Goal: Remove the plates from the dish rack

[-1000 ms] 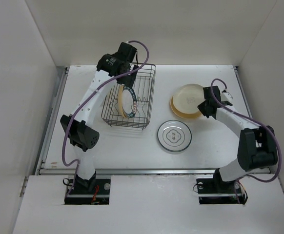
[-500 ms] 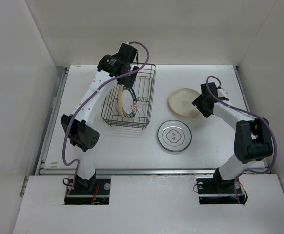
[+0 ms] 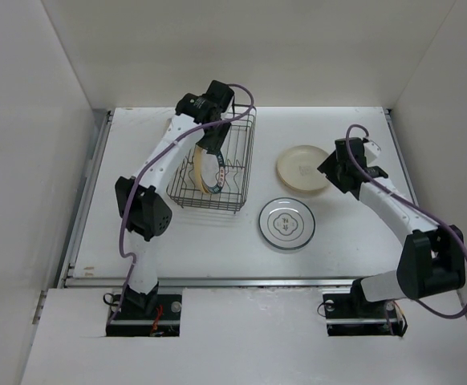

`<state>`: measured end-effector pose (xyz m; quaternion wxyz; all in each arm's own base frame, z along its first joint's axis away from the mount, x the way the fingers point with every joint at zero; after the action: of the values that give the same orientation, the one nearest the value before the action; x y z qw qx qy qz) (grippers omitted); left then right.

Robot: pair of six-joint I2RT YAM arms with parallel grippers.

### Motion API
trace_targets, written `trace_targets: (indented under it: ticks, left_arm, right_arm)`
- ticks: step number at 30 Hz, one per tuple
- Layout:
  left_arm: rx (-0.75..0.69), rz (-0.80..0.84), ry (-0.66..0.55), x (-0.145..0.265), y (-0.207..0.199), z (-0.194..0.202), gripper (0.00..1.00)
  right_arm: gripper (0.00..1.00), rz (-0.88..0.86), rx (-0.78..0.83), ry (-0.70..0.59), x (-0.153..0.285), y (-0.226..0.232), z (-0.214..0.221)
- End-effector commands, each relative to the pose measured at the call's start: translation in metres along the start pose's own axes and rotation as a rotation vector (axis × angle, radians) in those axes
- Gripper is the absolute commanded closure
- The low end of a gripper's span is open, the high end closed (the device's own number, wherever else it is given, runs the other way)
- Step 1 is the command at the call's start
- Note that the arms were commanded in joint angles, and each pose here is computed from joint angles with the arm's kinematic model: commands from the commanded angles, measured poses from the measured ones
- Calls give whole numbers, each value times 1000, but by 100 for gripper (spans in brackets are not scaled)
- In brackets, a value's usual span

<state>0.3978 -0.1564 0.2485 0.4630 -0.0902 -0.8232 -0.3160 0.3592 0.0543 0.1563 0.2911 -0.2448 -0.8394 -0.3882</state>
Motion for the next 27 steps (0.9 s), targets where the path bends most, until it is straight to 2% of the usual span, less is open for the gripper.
trace_targets:
  ticks: [1, 2, 3, 6, 7, 11, 12, 18, 27]
  left_arm:
    - [1, 19, -34, 12, 3, -4, 34]
    - [-4, 2, -18, 7, 3, -4, 36]
    - [-7, -17, -5, 3, 5, -3, 46]
    - [-1, -92, 18, -3, 13, -4, 62]
    - [-7, -101, 31, -8, 12, -3, 71]
    - [0, -111, 41, -7, 13, -1, 90]
    - [5, -110, 48, -7, 13, 1, 99]
    - [38, -124, 6, 10, 22, -4, 100]
    - [-5, -423, -142, 71, 47, -28, 100]
  right_arm:
    - [32, 16, 31, -5, 4, -11, 5]
    - [32, 16, 31, -5, 4, -11, 5]
    - [32, 16, 31, -5, 5, -14, 5]
    - [32, 17, 31, -5, 6, -16, 6]
    - [32, 9, 28, -9, 9, -15, 4]
    - [32, -4, 21, -26, 14, -13, 0]
    - [32, 4, 24, -22, 13, -16, 2]
    - [32, 4, 24, -22, 13, -16, 2]
    - [32, -16, 39, -21, 18, -7, 5]
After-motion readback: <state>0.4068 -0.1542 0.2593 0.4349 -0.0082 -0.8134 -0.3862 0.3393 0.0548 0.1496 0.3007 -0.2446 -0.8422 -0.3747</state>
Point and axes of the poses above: each gripper's point midway between its finger pads, its own x axis back along the fingers, its own y axis along the line the jaws close on, z = x × y, the point moved 3 cm from there along x, back along the fingers, and after that the axes turned 12 degrees about -x, right-handed, at the moved point
